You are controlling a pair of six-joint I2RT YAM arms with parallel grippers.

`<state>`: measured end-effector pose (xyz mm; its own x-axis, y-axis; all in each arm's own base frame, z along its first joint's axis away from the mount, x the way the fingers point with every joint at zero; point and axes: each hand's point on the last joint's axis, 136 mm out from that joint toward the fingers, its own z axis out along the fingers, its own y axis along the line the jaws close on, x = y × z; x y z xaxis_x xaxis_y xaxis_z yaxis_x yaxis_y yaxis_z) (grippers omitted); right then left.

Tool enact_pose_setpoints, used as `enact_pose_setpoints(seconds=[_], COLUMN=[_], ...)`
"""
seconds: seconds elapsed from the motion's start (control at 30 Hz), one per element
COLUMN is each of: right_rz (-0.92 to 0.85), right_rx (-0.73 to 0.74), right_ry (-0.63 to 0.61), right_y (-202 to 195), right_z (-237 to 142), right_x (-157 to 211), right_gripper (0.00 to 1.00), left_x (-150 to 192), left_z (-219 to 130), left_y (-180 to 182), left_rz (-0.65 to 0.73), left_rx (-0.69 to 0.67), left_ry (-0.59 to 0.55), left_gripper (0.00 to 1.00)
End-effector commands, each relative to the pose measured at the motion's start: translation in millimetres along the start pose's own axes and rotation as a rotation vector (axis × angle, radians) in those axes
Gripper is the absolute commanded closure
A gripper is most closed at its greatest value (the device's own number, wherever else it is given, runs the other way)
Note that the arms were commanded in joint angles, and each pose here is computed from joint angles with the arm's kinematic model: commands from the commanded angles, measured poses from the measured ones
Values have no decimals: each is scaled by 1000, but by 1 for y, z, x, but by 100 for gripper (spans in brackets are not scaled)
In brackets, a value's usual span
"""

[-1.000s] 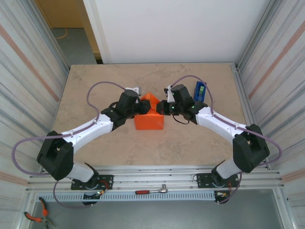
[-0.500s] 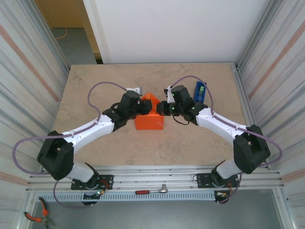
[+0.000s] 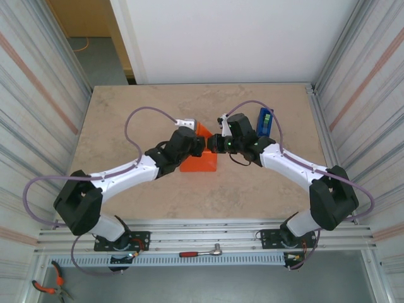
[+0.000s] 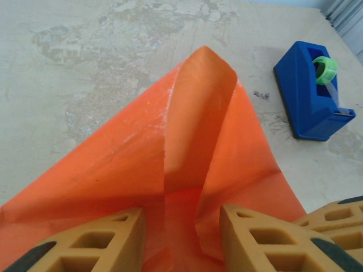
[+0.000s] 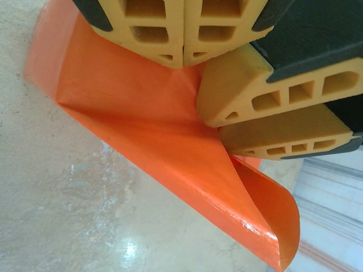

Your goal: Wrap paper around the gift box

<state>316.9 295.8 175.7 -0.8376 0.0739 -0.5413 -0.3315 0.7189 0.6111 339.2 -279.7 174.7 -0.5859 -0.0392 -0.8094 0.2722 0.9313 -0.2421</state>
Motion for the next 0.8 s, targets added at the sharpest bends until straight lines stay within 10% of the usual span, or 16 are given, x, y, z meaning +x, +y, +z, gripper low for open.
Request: enact_pose_setpoints(seconds=[0.0, 0.37, 0.77], right_rz=[39, 185, 366], right_rx=[39, -50, -181], right_ry=[98, -77, 97], right_y=[-8, -15, -32], right_z=[-6, -57, 19], right_x=[27, -67, -115], right_gripper=[100, 100, 100], left_x=[67, 88, 97], left_z=[12, 16, 19], left_y=[29, 35, 34], left_rz=[125, 231, 259], left_rx=[-126, -200, -217], left_ry=[179, 219, 235], left_gripper=[60, 61, 61])
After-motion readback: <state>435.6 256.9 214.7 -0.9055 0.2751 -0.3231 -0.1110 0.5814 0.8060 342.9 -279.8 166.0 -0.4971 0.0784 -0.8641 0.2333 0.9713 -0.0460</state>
